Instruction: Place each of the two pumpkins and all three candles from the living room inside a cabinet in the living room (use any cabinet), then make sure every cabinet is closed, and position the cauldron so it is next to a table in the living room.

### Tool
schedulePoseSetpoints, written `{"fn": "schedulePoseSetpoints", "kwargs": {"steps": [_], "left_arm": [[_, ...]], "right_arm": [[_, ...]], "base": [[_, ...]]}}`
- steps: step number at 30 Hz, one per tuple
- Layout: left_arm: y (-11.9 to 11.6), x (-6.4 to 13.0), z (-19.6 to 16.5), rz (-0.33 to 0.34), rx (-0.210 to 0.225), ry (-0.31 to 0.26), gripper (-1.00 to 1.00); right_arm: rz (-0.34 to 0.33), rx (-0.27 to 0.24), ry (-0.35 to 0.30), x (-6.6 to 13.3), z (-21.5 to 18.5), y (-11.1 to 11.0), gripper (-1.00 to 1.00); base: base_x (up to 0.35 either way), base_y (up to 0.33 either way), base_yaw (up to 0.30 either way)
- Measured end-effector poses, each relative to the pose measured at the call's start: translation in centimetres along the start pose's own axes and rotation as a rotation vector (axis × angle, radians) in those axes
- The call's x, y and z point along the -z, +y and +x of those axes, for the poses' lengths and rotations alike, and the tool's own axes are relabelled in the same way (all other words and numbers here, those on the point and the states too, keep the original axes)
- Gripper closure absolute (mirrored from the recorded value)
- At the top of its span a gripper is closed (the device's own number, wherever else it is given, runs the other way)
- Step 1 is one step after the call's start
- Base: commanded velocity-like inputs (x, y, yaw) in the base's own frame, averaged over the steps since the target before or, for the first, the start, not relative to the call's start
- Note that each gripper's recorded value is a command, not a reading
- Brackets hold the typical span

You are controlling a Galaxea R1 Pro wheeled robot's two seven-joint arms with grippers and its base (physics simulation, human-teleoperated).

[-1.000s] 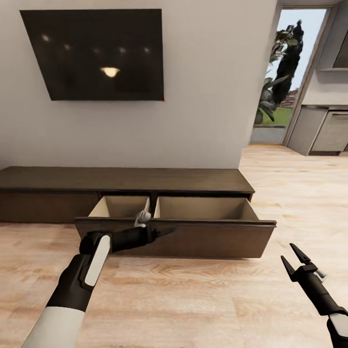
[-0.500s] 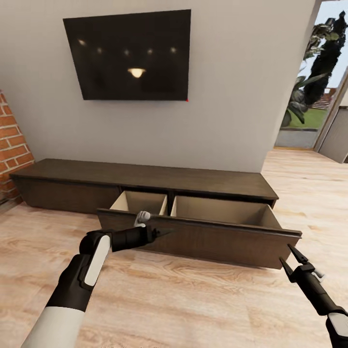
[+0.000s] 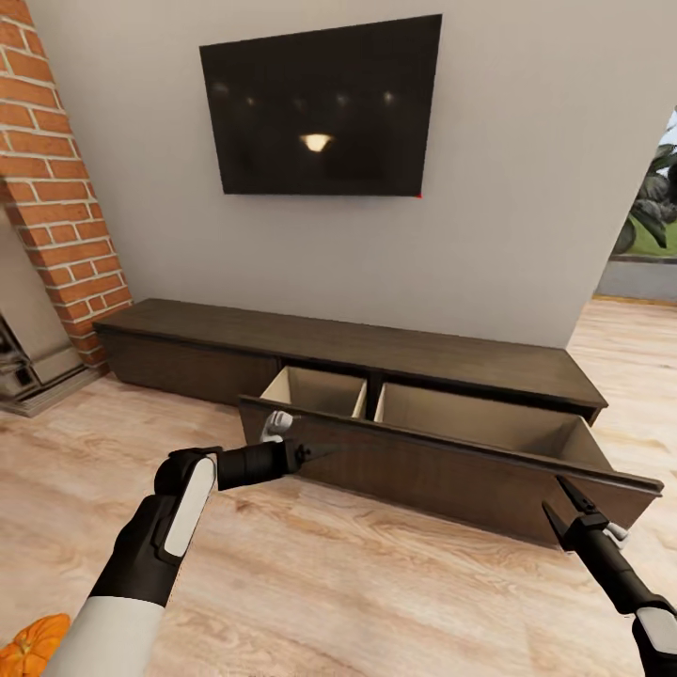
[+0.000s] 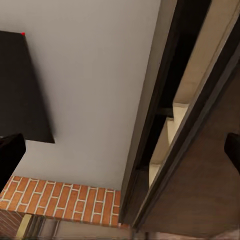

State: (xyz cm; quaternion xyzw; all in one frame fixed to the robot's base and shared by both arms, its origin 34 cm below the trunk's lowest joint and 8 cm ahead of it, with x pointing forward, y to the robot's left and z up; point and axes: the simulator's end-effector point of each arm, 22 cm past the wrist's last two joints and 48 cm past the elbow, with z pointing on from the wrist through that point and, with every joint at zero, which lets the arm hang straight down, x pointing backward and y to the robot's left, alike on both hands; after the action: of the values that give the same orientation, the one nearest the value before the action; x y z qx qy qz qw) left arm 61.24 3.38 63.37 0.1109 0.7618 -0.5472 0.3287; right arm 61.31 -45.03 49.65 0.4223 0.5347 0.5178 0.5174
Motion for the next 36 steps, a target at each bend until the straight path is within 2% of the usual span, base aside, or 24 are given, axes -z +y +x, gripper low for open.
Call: {"fn": "schedulePoseSetpoints", "kwargs": {"steps": [26,36], "left_arm": [[-0.3,0.1,-0.2,0.005,-0.008,-0.004,-1.0],[-2.2,0.8,-1.2,0.009,-0.046,-0.019,-1.0]], "right_arm": [[0.0,0.006,0.023,-0.3,0.7,0.0,-1.0],[-0.041,0.011,0.019,-0.5,0.5,2.3,-1.0]], "base": [[0.0,0.001,0.281],[0.0,0.0,0.282]]}}
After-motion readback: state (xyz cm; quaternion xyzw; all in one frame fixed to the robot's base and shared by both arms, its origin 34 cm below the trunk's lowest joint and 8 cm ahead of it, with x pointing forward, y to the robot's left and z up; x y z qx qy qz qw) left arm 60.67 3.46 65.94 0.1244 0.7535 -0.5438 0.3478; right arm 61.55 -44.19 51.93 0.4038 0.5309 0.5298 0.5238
